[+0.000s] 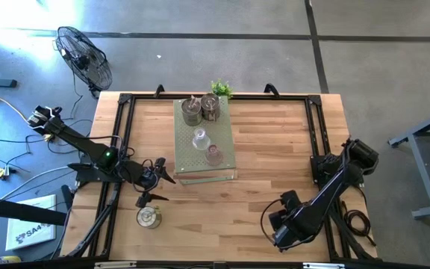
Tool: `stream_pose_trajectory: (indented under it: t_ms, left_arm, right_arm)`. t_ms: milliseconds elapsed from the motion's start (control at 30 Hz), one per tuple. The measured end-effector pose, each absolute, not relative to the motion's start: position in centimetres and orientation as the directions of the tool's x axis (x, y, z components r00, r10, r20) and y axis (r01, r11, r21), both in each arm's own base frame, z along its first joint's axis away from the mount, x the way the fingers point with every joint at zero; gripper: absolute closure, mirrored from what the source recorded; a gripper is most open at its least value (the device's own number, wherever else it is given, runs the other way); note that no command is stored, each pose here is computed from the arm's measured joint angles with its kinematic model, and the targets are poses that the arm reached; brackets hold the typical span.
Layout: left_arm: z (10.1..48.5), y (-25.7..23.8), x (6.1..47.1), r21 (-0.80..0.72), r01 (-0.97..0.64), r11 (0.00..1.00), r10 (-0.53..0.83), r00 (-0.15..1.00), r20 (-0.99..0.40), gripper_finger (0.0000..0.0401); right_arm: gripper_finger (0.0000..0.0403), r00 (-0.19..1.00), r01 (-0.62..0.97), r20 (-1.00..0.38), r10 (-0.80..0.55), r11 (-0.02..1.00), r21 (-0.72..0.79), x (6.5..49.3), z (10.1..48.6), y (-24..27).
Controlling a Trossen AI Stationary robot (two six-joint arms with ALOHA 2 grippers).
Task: Pick & Place candle stick holders
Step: Put the pink candle holder on the shelf
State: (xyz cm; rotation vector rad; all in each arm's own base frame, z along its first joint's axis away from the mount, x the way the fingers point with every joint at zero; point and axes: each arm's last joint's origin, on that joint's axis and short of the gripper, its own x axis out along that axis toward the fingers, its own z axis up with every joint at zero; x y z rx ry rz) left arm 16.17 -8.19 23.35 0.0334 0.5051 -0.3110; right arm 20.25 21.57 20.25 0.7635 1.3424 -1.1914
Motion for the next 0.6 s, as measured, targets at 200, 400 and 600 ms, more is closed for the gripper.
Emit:
stream_pose_trajectory:
  t_ms: [200, 400, 600]
  left_arm:
    - [23.39, -8.18, 16.19, -0.040, 0.296, 0.954, -0.278, 0.834, -0.476, 0.0100]
    - [23.40, -8.18, 16.20, -0.039, 0.296, 0.954, -0.279, 0.835, -0.475, 0.0100]
    - [23.39, -8.18, 16.20, -0.039, 0.297, 0.954, -0.279, 0.834, -0.476, 0.0100]
  right_arm:
    - [0.0194, -0.145, 0.928, -0.975, -0.166, 0.318, -0.192, 20.36, 19.72, 21.73]
    - [0.0194, -0.142, 0.926, -0.976, -0.165, 0.326, -0.190, 20.38, 19.71, 21.76]
    - [0.0202, -0.146, 0.926, -0.976, -0.161, 0.326, -0.192, 20.37, 19.70, 21.76]
